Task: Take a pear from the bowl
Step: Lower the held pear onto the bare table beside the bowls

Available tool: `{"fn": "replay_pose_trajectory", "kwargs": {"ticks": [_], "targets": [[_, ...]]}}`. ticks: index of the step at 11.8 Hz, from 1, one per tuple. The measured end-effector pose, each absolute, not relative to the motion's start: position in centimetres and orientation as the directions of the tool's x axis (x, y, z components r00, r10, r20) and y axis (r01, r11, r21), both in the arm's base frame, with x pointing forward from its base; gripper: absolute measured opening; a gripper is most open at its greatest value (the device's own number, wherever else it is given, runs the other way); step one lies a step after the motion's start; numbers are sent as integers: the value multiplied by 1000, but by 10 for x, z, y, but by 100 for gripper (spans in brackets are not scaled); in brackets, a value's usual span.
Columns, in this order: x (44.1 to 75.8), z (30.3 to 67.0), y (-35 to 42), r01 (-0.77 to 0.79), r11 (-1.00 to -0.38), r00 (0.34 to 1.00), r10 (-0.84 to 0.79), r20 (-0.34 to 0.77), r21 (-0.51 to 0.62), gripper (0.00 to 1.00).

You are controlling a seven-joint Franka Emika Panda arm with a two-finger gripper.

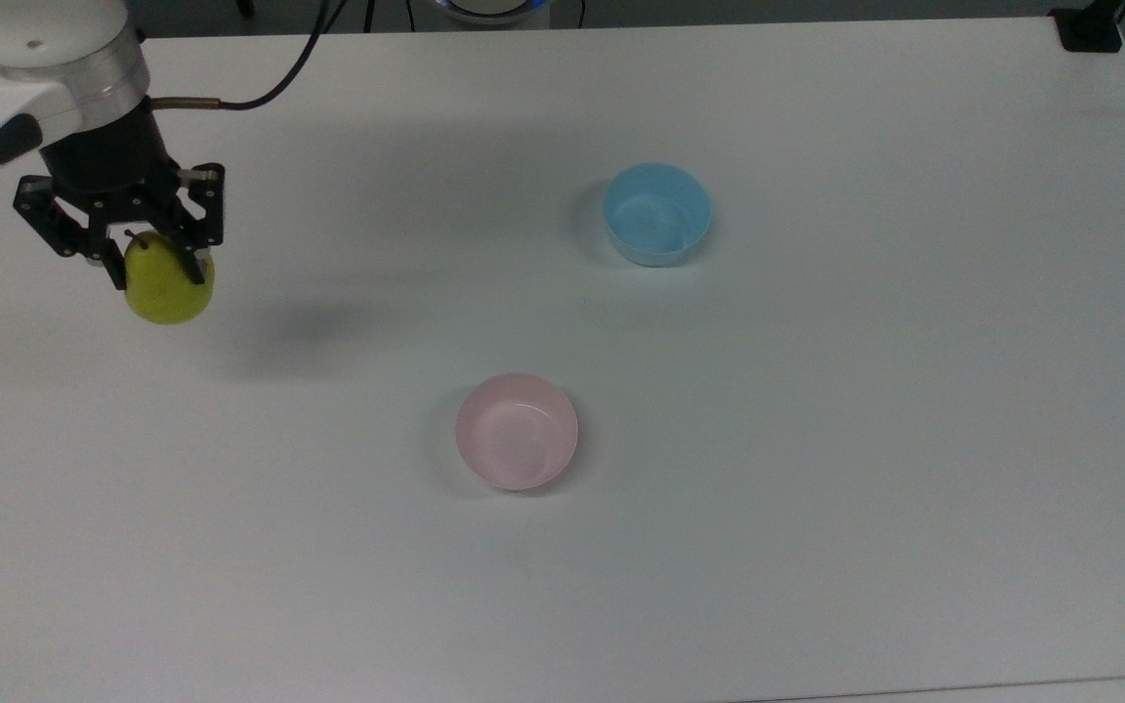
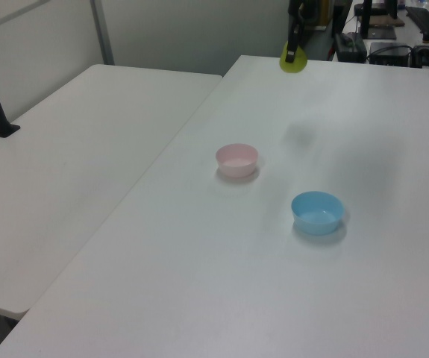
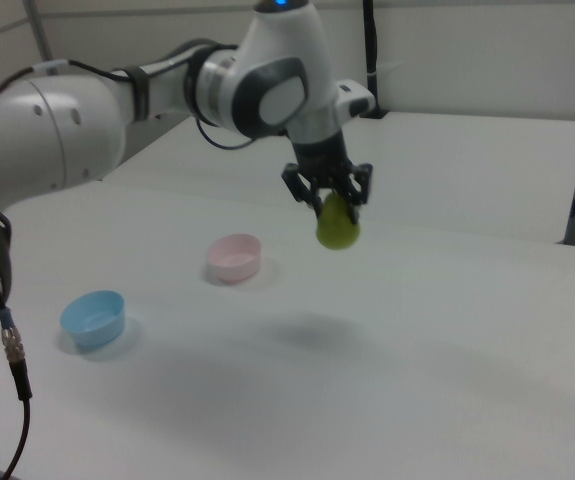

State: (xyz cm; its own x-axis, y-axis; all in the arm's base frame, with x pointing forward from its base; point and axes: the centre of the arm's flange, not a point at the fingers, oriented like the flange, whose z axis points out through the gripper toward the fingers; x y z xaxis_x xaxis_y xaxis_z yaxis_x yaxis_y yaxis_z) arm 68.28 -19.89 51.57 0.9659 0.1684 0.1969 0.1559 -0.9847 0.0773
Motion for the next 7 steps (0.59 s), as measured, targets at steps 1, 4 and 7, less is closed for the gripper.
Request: {"fn": "replay_pose_trajectory", "kwargs": {"ticks": [1, 4, 7], "targets": [[685, 503, -213, 145, -986, 967, 158, 198, 79, 57], [699, 448, -238, 120, -989, 970, 135, 200, 83, 57], [708, 407, -244, 116, -990, 973, 130, 191, 80, 57]]}}
